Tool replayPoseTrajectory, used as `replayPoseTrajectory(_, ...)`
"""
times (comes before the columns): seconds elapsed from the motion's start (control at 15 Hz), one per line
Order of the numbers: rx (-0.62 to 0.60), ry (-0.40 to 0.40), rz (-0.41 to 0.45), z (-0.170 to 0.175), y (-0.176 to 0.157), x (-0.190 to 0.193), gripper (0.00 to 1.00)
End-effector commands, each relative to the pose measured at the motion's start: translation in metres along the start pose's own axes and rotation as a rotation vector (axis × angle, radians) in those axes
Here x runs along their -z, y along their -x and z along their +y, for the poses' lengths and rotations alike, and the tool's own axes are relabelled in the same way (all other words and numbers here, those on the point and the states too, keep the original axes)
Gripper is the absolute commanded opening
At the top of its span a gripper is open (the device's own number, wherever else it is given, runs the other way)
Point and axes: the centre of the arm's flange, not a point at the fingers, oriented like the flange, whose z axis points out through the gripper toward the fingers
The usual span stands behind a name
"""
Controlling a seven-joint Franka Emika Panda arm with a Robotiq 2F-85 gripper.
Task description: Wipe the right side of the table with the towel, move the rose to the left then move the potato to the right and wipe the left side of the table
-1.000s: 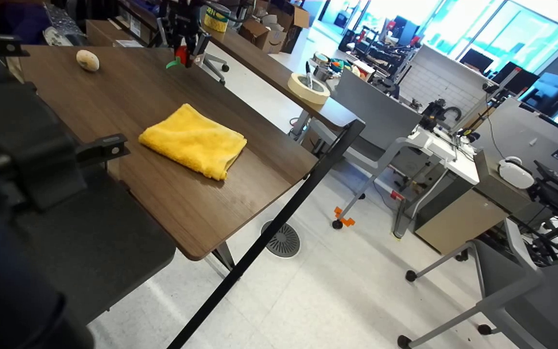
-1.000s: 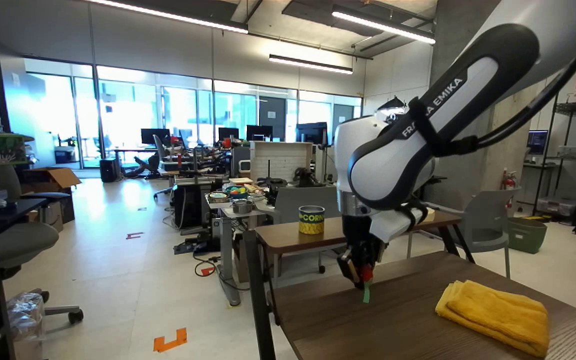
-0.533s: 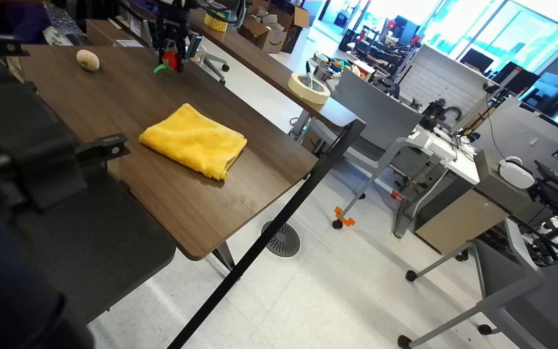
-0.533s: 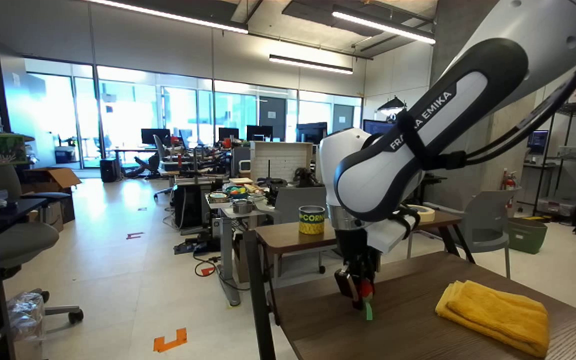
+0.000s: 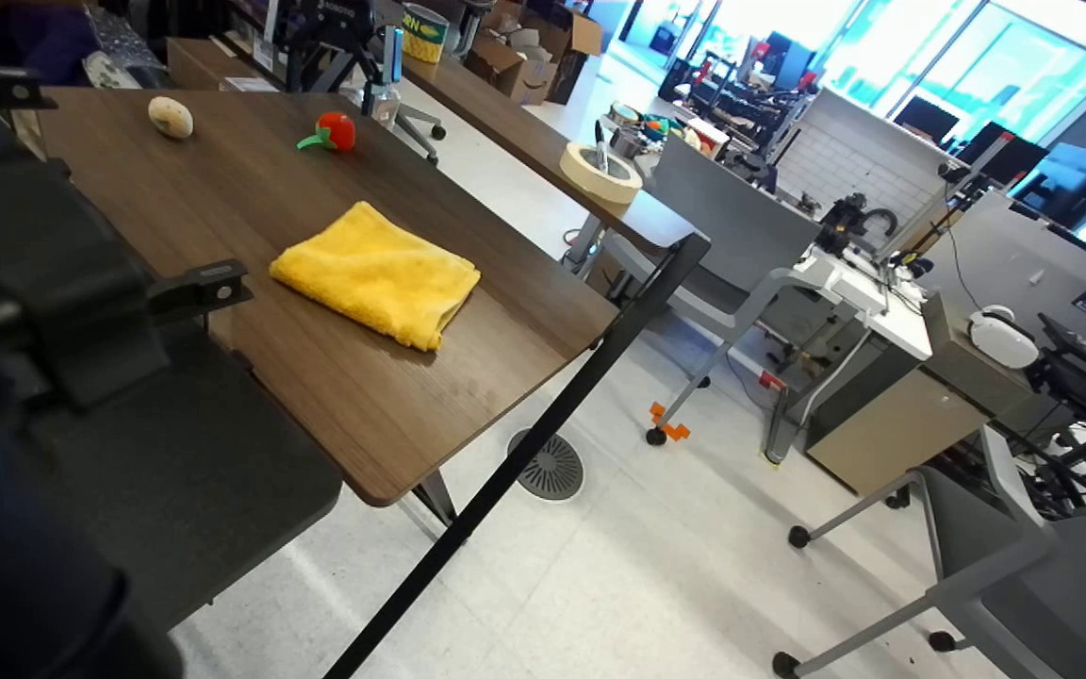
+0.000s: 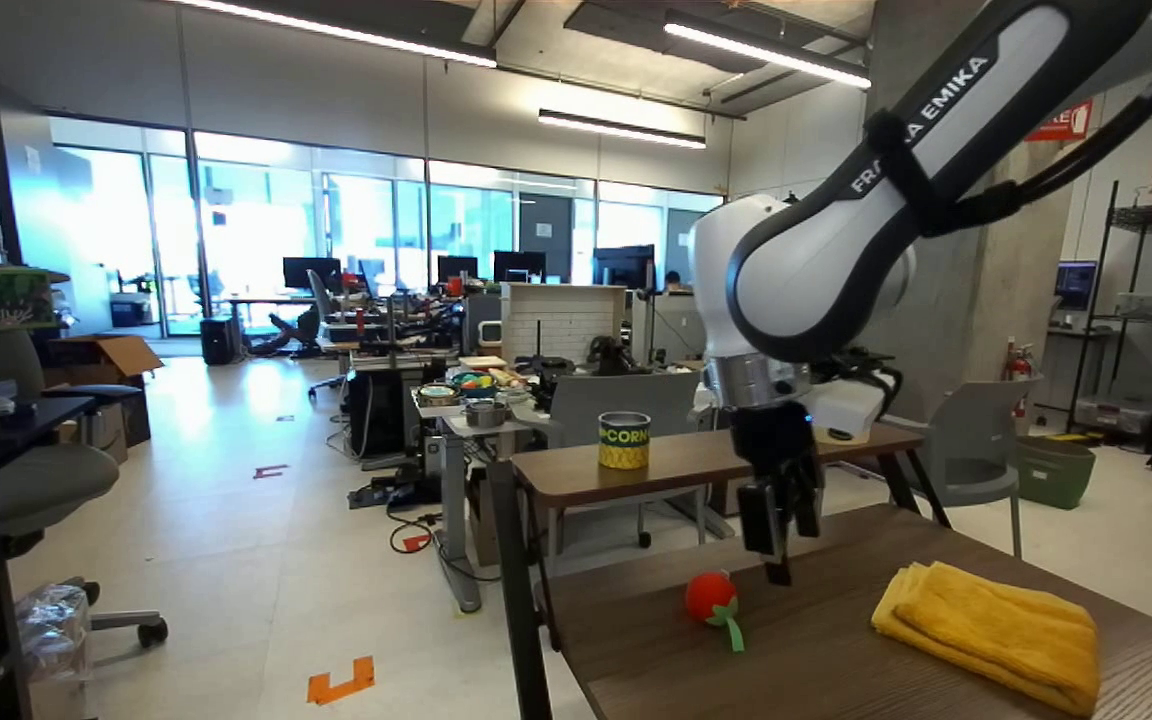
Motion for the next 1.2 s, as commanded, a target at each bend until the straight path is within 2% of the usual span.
replayPoseTrajectory(0.0, -0.105, -0.036, -0.114, 0.065, 0.067, -0.018, 1.0)
replayPoseTrajectory(0.13, -0.2, -0.068, -0.155, 0.108, 0.086, -0.056, 1.0)
replayPoseTrajectory(0.27, -0.266, -0.145, -0.232, 0.148, 0.109, -0.105, 1.0)
replayPoseTrajectory(0.4, -0.311, -0.223, -0.23, 0.167, 0.131, -0.139, 1.0)
replayPoseTrajectory(0.47, -0.287, -0.155, -0.234, 0.156, 0.126, -0.117, 1.0)
replayPoseTrajectory(0.6, -0.318, -0.204, -0.25, 0.171, 0.142, -0.146, 1.0)
replayPoseTrajectory(0.67, -0.323, -0.214, -0.237, 0.17, 0.144, -0.147, 1.0)
replayPoseTrajectory(0.73, -0.347, -0.212, -0.215, 0.167, 0.143, -0.154, 1.0)
replayPoseTrajectory(0.8, -0.389, -0.16, -0.179, 0.169, 0.139, -0.161, 1.0)
replayPoseTrajectory(1.0, -0.543, -0.134, -0.096, 0.202, 0.122, -0.164, 1.0)
replayPoseTrajectory(1.13, -0.652, -0.135, -0.078, 0.234, 0.12, -0.163, 1.0)
